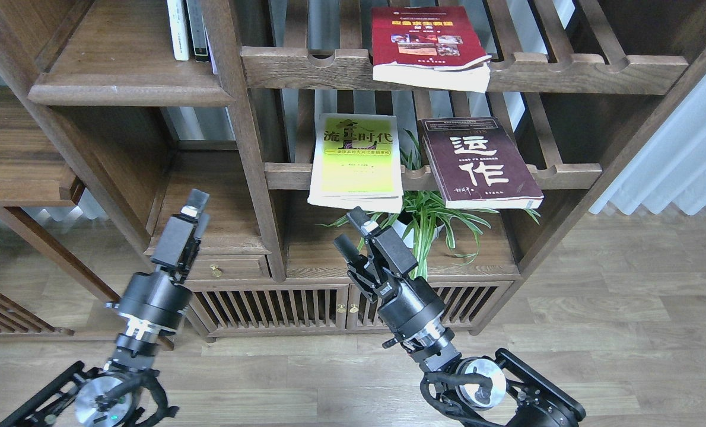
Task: Organize books on shelf
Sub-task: 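Reach the right gripper toward the yellow book on the middle shelf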
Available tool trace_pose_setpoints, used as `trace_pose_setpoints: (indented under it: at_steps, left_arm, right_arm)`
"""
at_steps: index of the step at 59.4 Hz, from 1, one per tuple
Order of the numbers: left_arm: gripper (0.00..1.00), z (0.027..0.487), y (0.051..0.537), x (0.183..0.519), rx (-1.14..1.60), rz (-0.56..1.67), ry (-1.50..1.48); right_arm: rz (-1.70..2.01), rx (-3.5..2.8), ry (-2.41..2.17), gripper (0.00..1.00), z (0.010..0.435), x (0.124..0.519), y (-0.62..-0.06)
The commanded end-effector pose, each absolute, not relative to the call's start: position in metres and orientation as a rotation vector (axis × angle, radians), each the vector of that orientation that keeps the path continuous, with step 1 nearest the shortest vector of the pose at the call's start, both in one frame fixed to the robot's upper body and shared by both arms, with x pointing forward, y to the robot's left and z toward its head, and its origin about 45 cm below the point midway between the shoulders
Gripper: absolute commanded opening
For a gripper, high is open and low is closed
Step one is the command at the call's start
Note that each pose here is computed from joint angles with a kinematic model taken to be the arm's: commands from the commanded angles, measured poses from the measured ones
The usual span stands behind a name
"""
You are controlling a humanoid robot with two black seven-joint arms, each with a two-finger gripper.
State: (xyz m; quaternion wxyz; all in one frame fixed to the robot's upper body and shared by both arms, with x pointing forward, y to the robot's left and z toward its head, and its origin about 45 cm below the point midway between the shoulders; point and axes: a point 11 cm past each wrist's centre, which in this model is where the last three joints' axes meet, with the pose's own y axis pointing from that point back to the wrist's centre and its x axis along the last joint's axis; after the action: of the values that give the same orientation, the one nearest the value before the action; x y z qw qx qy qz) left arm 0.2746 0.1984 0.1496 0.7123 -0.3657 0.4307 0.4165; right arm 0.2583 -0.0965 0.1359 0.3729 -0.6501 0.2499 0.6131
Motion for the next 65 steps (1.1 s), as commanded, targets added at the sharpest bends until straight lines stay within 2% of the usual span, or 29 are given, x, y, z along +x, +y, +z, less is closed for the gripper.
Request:
trace_pose_setpoints:
  at_steps: [1,6,11,15,36,65]
  left_arm:
    - [0.85,0.142,0.199,0.267,-0.794,0.933,0.976]
    - [0.86,0.139,0.192,0.263,-0.781,0.921,0.993]
    - [0.97,0.138,0.191,0.262,-0.776,0.920,0.992]
    - [0.99,0.138,0.194,0.262,-0.777,0.926,0.988]
    - [0.99,0.138,0.198,0.261,-0.740,0.926,0.959]
    - [0.99,0.132,0.203,0.255,-0.739,0.951,0.969]
  right_arm:
    - [1.579,-1.664,0.645,0.99,0.134,0.257,-0.096]
    - [1.588,-1.650,0.649,0.99,0.131,0.257,-0.096]
    - [1.590,-1.643,0.649,0.99,0.131,0.257,-0.097]
    - [1.590,-1.643,0.649,0.99,0.131,0.257,-0.097]
    - [1.647,-1.668,0.619,0.99,0.126,0.244,-0.082]
    - [1.647,-1.810,0.626,0.99,0.135,0.264,-0.065]
